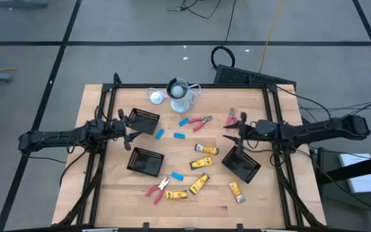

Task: Pick & Place School Supplies
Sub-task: Put the pink hole puncher into the bottom left black bin

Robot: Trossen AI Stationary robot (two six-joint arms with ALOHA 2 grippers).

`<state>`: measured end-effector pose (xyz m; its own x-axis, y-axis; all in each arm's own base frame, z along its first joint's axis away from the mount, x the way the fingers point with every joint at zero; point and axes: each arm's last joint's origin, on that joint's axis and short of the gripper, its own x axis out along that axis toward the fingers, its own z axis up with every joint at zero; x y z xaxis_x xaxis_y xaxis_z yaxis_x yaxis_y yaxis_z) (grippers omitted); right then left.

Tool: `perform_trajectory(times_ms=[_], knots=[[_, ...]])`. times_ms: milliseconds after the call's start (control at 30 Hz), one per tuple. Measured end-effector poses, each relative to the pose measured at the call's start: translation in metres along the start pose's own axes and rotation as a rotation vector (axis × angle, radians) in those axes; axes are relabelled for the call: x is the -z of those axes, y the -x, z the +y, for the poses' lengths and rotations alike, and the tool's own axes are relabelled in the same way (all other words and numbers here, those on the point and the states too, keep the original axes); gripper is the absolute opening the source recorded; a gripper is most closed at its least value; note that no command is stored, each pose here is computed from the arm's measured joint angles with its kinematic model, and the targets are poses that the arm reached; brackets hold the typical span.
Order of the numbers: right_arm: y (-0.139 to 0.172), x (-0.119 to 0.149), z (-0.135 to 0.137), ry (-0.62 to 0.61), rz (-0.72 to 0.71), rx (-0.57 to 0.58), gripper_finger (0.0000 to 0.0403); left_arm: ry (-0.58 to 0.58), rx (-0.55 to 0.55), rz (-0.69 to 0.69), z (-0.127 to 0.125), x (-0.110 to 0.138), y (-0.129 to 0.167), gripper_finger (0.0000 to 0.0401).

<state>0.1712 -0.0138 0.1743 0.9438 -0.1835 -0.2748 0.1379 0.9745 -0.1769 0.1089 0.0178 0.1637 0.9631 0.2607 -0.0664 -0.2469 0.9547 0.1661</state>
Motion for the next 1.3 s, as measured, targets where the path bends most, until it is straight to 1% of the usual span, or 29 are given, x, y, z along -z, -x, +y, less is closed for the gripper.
perform_trajectory(times_ms=[100, 200, 267, 333, 400, 533, 667, 733, 867, 1000, 1167, 1300], knots=[[-0.016, -0.015, -0.001, 0.007, 0.022, -0.006, 0.0169, -0.004, -0.017, -0.010, 0.002, -0.001, 0.000, 0.0232], [-0.035, -0.025, -0.002, 0.008, 0.131, -0.056, 0.0169, -0.001, -0.033, -0.010, 0.004, -0.001, 0.000, 0.0232], [-0.048, -0.038, -0.003, 0.011, 0.185, -0.079, 0.0169, 0.004, -0.037, -0.009, 0.005, -0.001, 0.000, 0.0232], [-0.058, -0.046, -0.004, 0.043, 0.259, -0.095, 0.0169, 0.011, -0.044, -0.006, 0.005, -0.001, -0.001, 0.0232], [-0.065, -0.051, -0.004, 0.073, 0.332, -0.109, 0.0169, 0.015, -0.048, 0.003, 0.006, 0.000, -0.001, 0.0232], [-0.067, -0.065, -0.014, 0.086, 0.403, -0.095, 0.0169, 0.022, -0.052, 0.029, 0.006, 0.003, -0.001, 0.0232], [-0.056, -0.064, -0.029, 0.100, 0.577, 0.012, 0.0169, 0.029, -0.053, 0.046, 0.006, 0.004, 0.000, 0.0232], [-0.050, -0.063, -0.037, 0.084, 0.655, 0.047, 0.0169, 0.032, -0.052, 0.050, 0.006, 0.005, 0.000, 0.0232], [-0.040, -0.051, -0.046, 0.064, 0.824, 0.051, 0.0169, 0.032, -0.053, 0.045, 0.006, 0.004, 0.000, 0.0232], [-0.034, -0.045, -0.051, 0.031, 0.896, 0.059, 0.0169, 0.031, -0.054, 0.038, 0.006, 0.004, -0.001, 0.0232], [-0.029, -0.040, -0.059, -0.115, 0.941, 0.036, 0.0169, 0.026, -0.056, 0.031, 0.006, 0.003, -0.001, 0.0232], [-0.028, -0.035, -0.069, -0.192, 0.966, 0.084, 0.0169, 0.026, -0.056, 0.031, 0.006, 0.003, -0.001, 0.0232]])
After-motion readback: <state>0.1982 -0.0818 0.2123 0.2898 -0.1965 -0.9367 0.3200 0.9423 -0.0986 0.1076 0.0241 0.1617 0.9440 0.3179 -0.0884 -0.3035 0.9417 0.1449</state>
